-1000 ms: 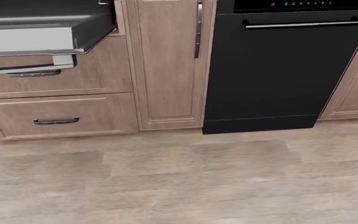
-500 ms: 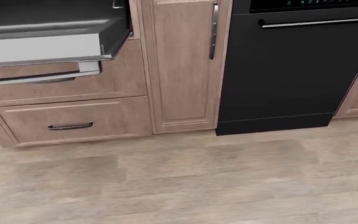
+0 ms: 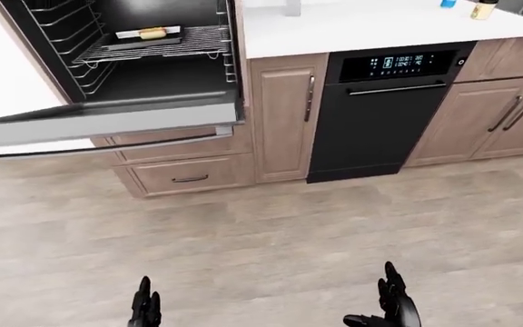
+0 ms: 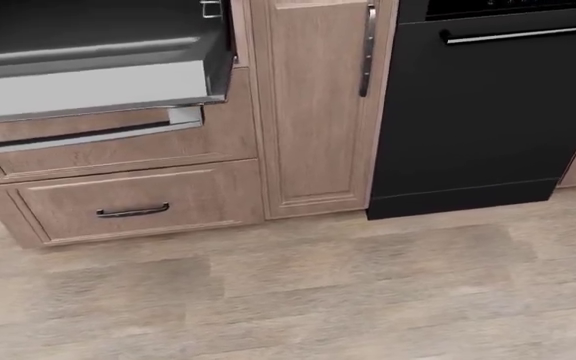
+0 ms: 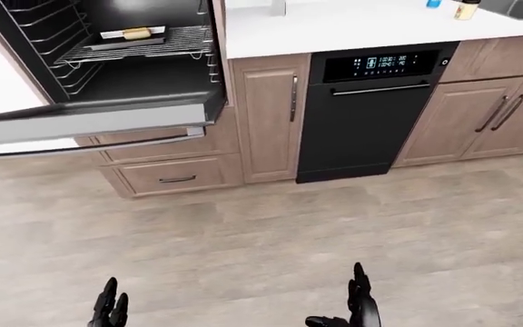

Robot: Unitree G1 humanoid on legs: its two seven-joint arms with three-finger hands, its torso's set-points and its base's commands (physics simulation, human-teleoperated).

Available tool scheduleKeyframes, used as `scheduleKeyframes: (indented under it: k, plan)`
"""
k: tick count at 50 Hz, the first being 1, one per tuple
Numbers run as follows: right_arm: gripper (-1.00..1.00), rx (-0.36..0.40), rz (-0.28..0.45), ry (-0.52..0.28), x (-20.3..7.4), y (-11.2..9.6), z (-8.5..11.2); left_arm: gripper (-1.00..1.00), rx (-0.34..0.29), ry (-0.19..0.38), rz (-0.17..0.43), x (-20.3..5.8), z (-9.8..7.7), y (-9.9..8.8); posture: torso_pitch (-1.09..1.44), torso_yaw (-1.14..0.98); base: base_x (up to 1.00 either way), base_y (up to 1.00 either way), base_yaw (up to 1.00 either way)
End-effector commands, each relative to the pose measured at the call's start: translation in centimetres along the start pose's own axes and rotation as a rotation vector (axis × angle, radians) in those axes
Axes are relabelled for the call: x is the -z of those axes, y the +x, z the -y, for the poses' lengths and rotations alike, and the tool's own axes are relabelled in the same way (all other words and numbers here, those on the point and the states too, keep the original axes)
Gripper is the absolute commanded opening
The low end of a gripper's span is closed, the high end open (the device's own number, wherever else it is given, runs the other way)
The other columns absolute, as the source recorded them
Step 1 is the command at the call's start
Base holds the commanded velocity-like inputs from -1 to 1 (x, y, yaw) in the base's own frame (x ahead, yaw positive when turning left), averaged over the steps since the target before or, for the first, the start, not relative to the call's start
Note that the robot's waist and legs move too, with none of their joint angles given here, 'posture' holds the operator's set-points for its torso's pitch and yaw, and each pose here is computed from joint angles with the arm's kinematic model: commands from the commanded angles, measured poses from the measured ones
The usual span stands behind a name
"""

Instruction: Close the oven door.

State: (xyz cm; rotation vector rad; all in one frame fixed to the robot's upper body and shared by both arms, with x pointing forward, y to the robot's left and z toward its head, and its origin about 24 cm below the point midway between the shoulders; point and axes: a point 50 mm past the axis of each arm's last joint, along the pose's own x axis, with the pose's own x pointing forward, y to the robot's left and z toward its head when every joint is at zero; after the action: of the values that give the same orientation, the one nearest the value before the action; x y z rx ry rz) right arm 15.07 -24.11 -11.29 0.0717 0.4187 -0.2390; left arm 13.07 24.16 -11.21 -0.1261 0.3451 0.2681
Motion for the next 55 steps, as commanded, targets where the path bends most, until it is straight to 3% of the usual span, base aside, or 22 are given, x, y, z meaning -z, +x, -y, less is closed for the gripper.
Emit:
scheduleKeyframes:
  k: [1,55]
  plan:
    - [1.00,0.022,0.071,-0.018,-1.33,0.50,0.92,1.00,0.016,0.010,0.053,-0.77,0.27,0.48,0.00,0.00,0.00,0.27,0.00]
    - [1.00,0.025,0.066,-0.020,-1.23,0.41,1.04,1.00,0.018,0.009,0.050,-0.77,0.29,0.51,0.00,0.00,0.00,0.27,0.00]
